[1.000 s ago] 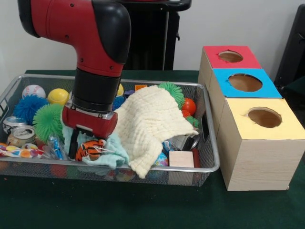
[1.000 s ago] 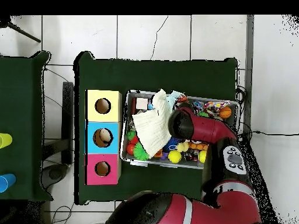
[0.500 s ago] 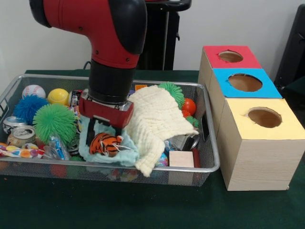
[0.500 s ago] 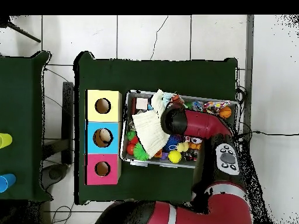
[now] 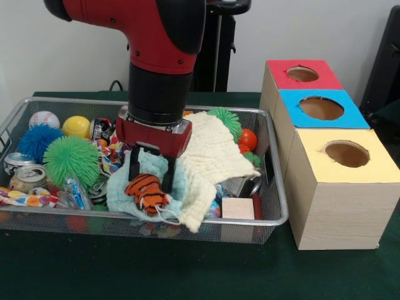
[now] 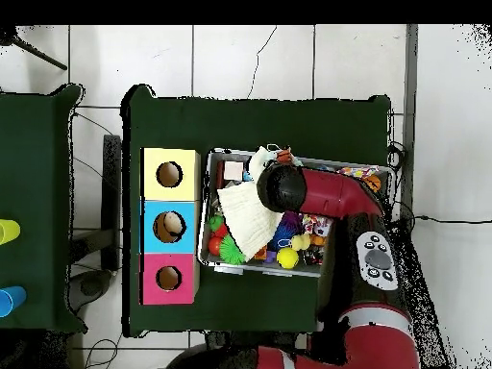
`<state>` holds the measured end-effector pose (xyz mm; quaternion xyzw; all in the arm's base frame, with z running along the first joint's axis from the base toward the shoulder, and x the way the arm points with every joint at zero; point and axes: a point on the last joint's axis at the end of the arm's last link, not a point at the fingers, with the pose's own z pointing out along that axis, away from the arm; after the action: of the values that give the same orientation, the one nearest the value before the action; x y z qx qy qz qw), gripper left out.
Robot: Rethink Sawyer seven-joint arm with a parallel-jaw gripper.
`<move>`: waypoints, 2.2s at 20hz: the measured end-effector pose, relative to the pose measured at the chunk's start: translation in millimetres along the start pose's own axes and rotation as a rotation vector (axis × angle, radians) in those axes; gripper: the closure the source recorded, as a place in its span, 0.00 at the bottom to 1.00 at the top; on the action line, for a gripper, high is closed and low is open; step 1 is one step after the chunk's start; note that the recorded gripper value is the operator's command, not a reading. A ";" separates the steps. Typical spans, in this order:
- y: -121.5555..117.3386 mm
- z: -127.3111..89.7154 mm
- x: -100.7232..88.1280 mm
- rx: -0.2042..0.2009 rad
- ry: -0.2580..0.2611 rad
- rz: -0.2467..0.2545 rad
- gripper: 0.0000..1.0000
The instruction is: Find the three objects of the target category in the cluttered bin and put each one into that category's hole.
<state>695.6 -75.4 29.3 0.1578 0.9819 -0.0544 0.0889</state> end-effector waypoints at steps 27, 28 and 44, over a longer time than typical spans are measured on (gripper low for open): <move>30.7 26.8 -21.9 -0.039 -0.206 -0.056 1.00; 32.9 25.8 -21.6 -0.035 -0.208 -0.062 1.00; 57.7 -12.0 -72.8 0.051 -0.172 -0.118 0.00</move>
<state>780.2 -41.2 50.4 0.0969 0.9765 -0.0981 0.1654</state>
